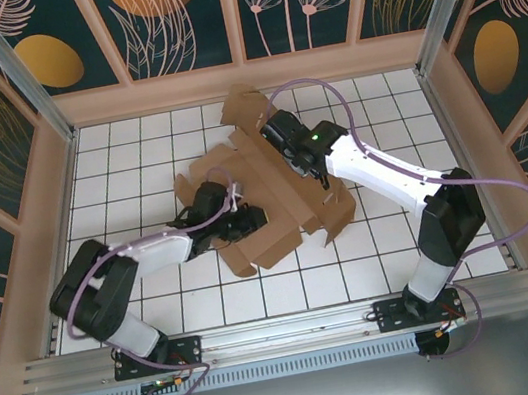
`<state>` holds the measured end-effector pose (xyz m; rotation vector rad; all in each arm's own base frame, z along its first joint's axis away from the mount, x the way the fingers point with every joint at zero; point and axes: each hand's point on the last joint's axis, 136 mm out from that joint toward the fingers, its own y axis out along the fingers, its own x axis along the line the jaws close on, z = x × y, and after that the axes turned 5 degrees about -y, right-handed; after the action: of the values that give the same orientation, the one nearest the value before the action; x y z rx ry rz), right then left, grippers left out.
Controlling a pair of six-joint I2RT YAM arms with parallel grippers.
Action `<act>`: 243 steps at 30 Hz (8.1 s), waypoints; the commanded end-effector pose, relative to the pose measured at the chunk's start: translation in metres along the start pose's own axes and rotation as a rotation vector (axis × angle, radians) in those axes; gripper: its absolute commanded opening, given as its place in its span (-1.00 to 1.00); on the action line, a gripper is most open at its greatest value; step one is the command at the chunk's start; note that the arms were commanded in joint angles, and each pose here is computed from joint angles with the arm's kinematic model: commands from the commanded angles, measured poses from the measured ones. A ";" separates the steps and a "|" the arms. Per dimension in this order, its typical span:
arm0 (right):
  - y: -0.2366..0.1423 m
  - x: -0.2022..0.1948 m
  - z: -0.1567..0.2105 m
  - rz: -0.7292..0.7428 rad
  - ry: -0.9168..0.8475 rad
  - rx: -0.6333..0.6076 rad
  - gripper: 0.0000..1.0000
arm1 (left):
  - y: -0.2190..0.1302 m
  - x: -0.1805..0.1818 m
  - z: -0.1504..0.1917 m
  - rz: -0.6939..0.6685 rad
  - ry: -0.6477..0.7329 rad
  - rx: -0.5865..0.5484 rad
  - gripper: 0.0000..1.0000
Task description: Fold the paper box
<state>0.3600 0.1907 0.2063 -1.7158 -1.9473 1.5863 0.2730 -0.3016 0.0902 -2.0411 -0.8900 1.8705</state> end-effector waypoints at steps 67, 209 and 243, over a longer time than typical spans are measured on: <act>0.006 0.031 -0.025 -0.025 -0.070 -0.073 -1.00 | -0.012 -0.155 -0.207 0.230 -0.125 -0.171 0.06; -0.054 0.012 -0.013 -0.473 0.414 -0.260 0.11 | -0.062 -0.111 -0.160 0.730 -0.191 -0.482 -1.00; -0.037 0.200 0.094 -0.794 0.270 0.061 -1.00 | -0.085 -0.052 -0.135 0.380 -0.478 -0.926 -1.00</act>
<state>0.2008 0.2942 0.1098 -0.8229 -2.0975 1.0170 0.3815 -0.2350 0.1985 -2.3493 -1.9268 2.4389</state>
